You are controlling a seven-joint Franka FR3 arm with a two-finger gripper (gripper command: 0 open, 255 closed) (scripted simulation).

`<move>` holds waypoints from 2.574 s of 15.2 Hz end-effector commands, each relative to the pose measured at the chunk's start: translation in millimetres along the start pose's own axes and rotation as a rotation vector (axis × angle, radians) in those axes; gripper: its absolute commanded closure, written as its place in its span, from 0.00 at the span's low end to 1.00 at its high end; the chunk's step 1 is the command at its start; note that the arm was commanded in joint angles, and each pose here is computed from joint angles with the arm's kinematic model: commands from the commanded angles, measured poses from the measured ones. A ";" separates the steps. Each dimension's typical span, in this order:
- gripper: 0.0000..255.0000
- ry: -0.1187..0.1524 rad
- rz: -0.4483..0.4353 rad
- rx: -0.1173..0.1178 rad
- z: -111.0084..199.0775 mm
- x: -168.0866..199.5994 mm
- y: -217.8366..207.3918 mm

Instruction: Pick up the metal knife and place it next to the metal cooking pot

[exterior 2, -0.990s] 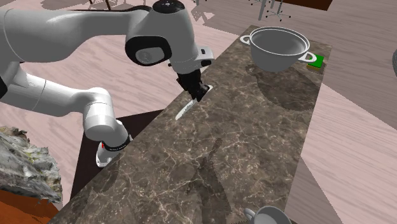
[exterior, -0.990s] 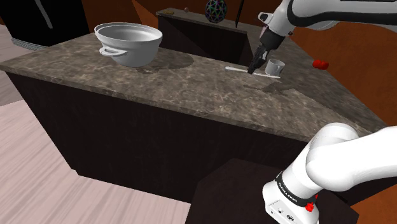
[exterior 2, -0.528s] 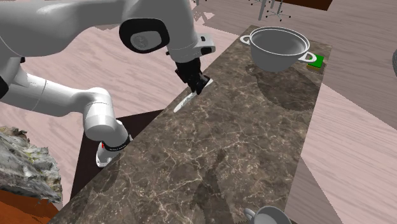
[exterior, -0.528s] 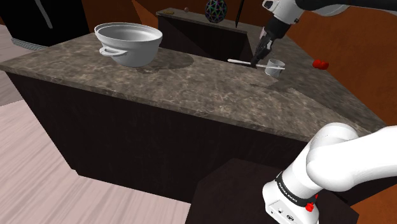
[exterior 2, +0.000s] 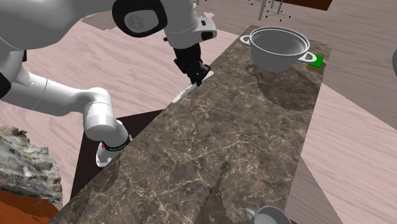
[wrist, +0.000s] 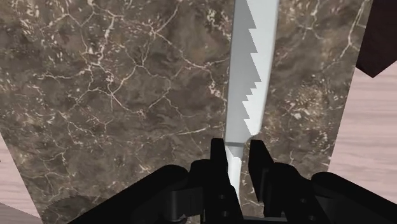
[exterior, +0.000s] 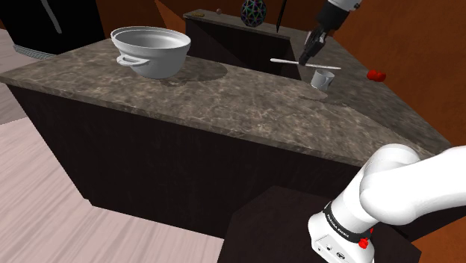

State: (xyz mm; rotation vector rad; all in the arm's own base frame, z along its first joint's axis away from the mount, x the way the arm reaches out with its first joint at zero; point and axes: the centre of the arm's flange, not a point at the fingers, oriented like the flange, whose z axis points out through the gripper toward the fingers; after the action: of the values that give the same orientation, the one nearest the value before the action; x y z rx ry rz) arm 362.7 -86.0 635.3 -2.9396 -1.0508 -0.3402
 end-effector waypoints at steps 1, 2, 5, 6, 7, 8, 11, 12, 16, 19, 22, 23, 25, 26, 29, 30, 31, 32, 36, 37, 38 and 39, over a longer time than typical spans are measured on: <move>1.00 0.000 0.000 0.000 -7.4 1.1 0.7; 1.00 0.000 0.000 0.000 -5.1 13.6 -2.8; 1.00 0.000 0.000 0.000 1.9 51.1 -13.5; 1.00 0.000 0.000 0.000 4.2 63.6 -17.1; 1.00 0.000 0.000 0.000 6.5 76.1 -20.7; 1.00 0.000 0.000 0.000 8.8 88.6 -24.3; 1.00 0.000 0.000 0.000 15.8 126.1 -35.0; 1.00 0.000 0.000 0.000 18.1 138.6 -38.6; 1.00 0.000 0.000 0.000 27.3 188.5 -52.9; 1.00 0.000 0.000 0.000 34.3 226.0 -63.6; 1.00 0.000 0.000 0.000 41.2 263.5 -74.4; 1.00 0.000 0.000 0.000 43.5 276.0 -77.9; 1.00 0.000 0.000 0.000 48.2 301.0 -85.1; 1.00 0.000 0.000 0.000 50.5 313.5 -88.7; 1.00 0.000 0.000 0.000 57.4 351.0 -99.4; 1.00 0.000 0.000 0.000 59.8 363.5 -103.0; 1.00 0.000 0.000 0.000 62.1 376.0 -106.6; 1.00 0.000 0.000 0.000 64.4 388.5 -110.1; 1.00 0.000 0.000 0.000 73.6 438.5 -124.4; 1.00 0.000 0.000 0.000 75.4 447.9 -127.1; 1.00 0.000 0.000 0.000 80.6 446.8 -127.5; 1.00 0.000 0.000 0.000 85.7 445.7 -127.9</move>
State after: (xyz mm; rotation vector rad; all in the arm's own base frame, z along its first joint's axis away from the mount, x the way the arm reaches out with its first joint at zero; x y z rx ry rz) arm 634.5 297.0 638.0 -2.9395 -1.0517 -0.3380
